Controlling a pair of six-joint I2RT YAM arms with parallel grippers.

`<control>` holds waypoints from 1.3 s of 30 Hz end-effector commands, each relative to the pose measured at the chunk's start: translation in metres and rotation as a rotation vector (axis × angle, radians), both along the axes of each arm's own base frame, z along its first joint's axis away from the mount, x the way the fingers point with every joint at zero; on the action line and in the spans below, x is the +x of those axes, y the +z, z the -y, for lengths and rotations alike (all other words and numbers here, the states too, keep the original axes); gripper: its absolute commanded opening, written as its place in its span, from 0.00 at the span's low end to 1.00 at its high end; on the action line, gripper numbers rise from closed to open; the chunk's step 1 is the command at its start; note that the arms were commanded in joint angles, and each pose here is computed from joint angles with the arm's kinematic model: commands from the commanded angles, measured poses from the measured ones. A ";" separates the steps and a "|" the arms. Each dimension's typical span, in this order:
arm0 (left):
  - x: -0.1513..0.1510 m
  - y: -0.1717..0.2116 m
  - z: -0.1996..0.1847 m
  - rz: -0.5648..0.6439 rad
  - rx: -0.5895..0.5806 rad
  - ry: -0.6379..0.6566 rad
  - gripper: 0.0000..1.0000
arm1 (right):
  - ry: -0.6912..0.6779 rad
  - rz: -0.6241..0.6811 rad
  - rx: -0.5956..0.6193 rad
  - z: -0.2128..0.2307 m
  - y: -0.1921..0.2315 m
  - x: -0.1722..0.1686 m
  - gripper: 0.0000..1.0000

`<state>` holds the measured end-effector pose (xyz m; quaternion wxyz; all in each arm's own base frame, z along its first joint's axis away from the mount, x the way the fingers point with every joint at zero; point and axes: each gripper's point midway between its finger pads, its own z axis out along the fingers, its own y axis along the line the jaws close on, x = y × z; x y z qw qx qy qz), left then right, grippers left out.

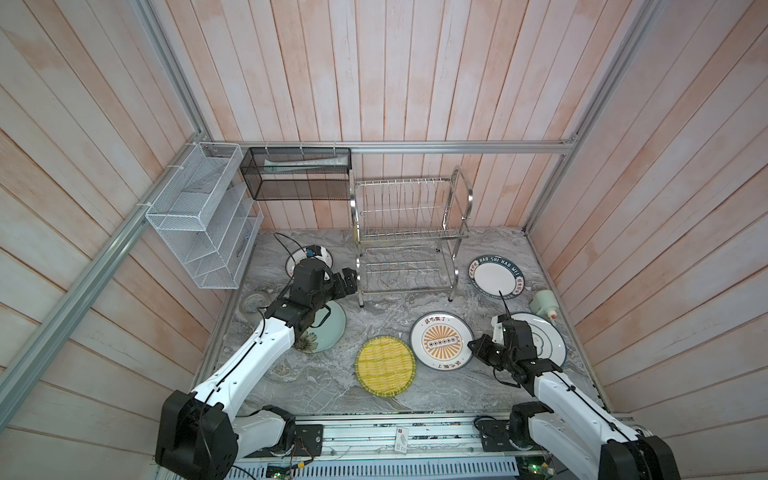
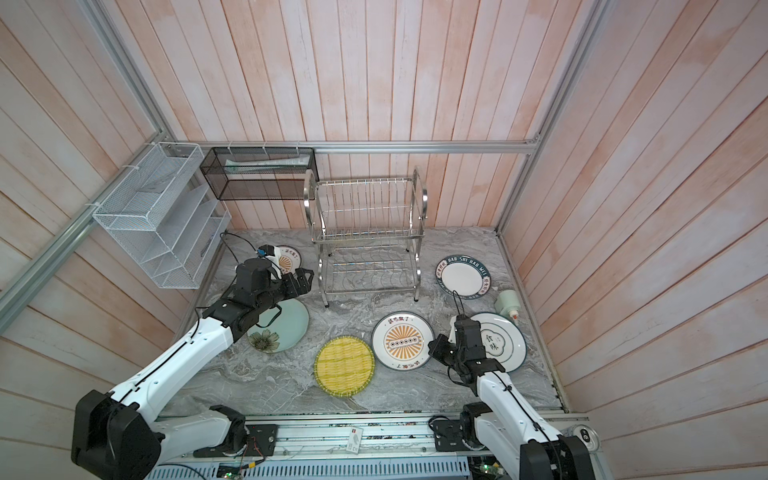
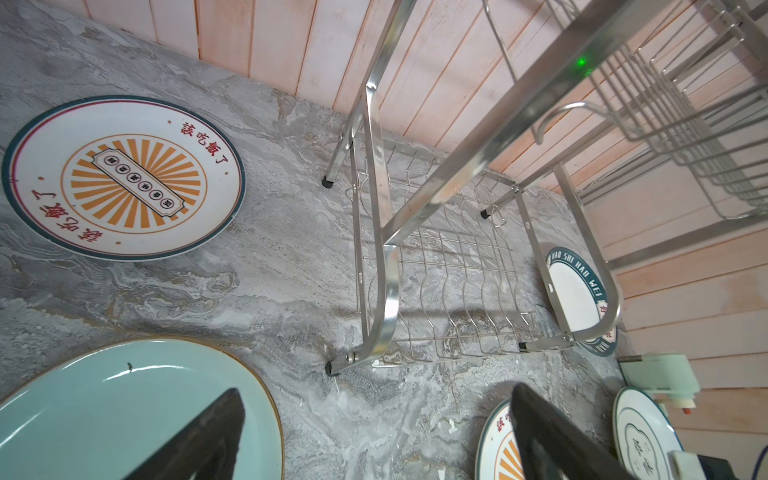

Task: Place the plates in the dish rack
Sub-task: 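Grasp the near rim of the orange-sunburst plate with the right gripper, then tilt the plate upright with the right gripper while the left gripper approaches it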

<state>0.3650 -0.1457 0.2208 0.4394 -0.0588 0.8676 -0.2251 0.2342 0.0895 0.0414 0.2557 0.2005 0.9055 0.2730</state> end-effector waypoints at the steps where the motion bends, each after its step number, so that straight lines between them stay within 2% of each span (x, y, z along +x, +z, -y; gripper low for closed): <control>1: 0.002 0.009 0.009 0.022 -0.031 -0.053 1.00 | -0.010 -0.026 -0.032 0.006 0.000 0.000 0.00; 10: -0.004 0.013 0.020 0.025 -0.060 -0.120 1.00 | 0.033 0.062 0.030 -0.004 0.034 0.020 0.00; 15: -0.011 0.017 0.036 0.065 -0.114 -0.219 1.00 | 0.070 0.131 0.088 -0.015 0.058 0.030 0.00; 23: -0.013 0.018 0.040 0.074 -0.126 -0.247 1.00 | 0.120 0.190 0.130 -0.025 0.083 0.034 0.00; 27: -0.015 0.017 0.046 0.068 -0.142 -0.274 0.96 | 0.163 0.232 0.177 -0.034 0.101 0.034 0.00; 35: -0.033 -0.013 0.059 -0.035 -0.216 -0.311 0.91 | 0.246 0.398 0.272 -0.058 0.148 0.040 0.00; 39: -0.041 -0.015 0.071 -0.041 -0.276 -0.352 0.82 | 0.288 0.453 0.275 -0.073 0.160 0.048 0.00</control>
